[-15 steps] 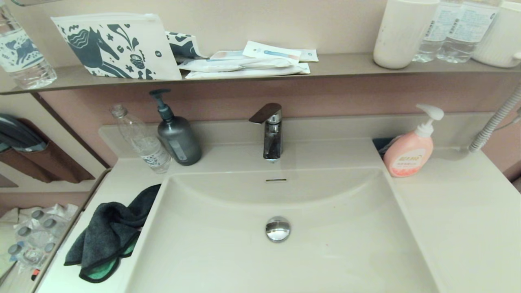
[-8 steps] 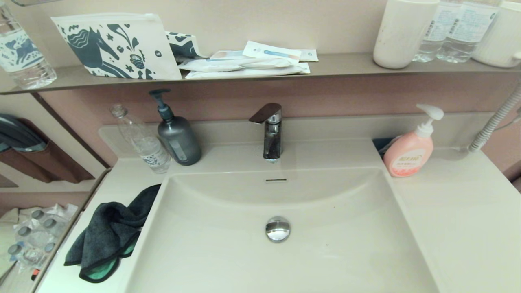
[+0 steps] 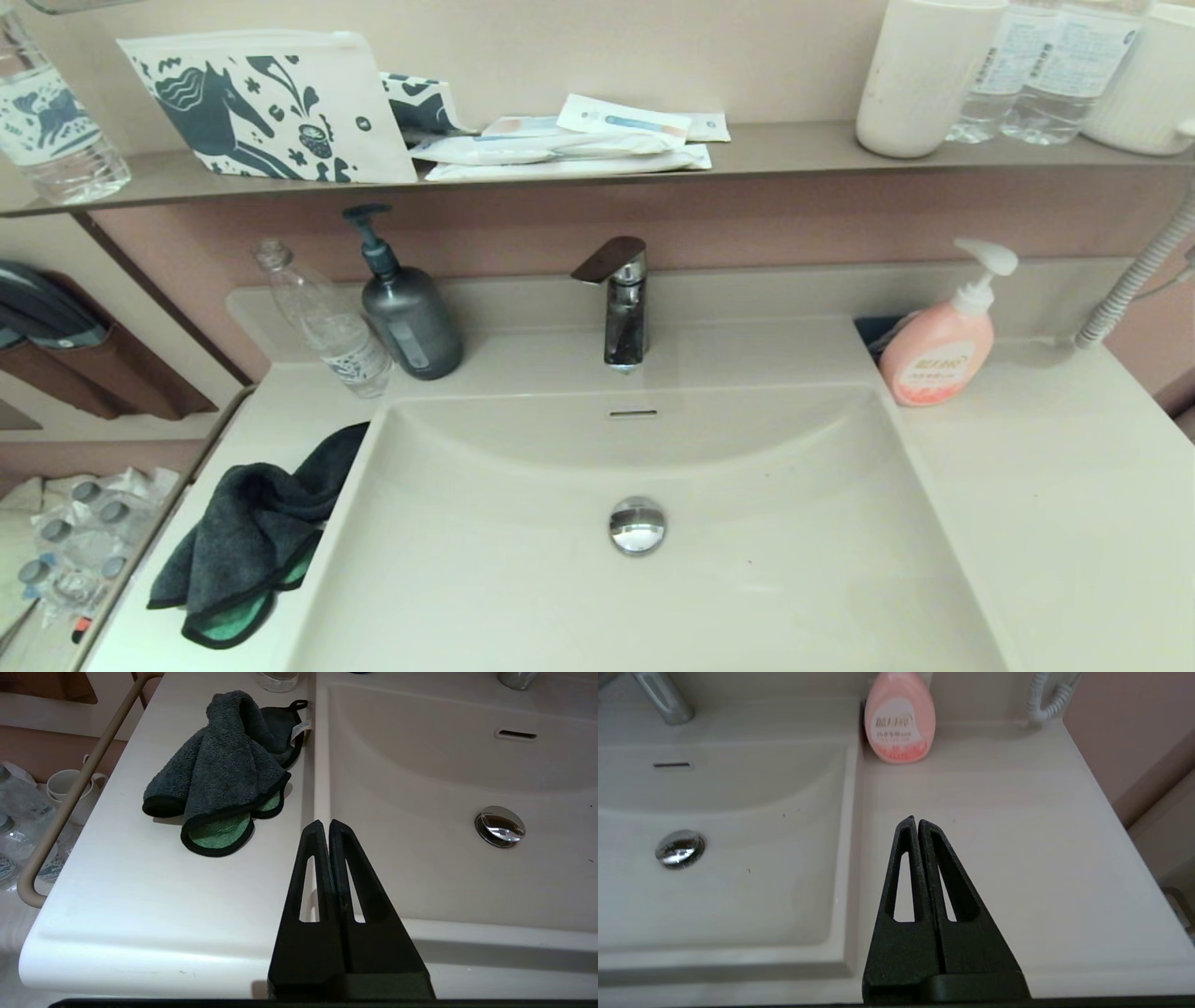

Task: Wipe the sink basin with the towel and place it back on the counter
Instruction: Turn on the faucet

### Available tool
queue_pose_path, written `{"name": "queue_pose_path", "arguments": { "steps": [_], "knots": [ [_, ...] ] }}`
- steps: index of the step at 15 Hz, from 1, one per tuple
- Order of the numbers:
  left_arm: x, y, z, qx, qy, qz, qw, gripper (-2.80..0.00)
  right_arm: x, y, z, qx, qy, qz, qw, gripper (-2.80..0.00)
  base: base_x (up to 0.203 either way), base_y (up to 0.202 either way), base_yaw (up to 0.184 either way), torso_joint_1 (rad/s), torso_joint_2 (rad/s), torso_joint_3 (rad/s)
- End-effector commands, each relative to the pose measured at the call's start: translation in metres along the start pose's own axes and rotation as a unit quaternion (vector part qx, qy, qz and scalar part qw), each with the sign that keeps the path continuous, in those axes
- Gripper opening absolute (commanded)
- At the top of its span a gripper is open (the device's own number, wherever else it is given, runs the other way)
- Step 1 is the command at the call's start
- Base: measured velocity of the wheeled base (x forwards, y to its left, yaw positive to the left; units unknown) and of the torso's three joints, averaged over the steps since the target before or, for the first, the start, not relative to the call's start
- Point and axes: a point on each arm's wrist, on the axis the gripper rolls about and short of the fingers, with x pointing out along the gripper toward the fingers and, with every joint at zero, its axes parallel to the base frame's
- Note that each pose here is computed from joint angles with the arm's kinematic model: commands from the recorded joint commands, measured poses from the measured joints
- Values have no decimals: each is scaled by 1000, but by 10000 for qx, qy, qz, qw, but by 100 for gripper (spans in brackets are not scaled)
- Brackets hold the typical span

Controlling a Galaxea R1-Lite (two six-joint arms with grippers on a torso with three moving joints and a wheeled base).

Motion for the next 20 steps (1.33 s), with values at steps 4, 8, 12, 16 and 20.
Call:
{"name": "queue_pose_path", "arguments": {
  "steps": [4, 8, 12, 16, 20],
  "knots": [
    [0, 0, 0, -5, 10, 6, 10000, -280, 57, 3, 59, 43, 742, 506, 9959, -280, 0, 0, 0, 0, 0, 0],
    [0, 0, 0, -5, 10, 6, 10000, -280, 101, 14, 61, 174, 1525, 1799, 9716, -280, 0, 0, 0, 0, 0, 0],
    [0, 0, 0, -5, 10, 6, 10000, -280, 148, 53, 48, 1, 2140, 2989, 9300, -280, 0, 0, 0, 0, 0, 0],
    [0, 0, 0, -5, 10, 6, 10000, -280, 205, 132, 19, -299, 2251, 3007, 9263, -280, 0, 0, 0, 0, 0, 0],
    [0, 0, 0, -5, 10, 6, 10000, -280, 230, 234, 15, -35, 1448, 2729, 9511, -280, 0, 0, 0, 0, 0, 0]
  ]
}}
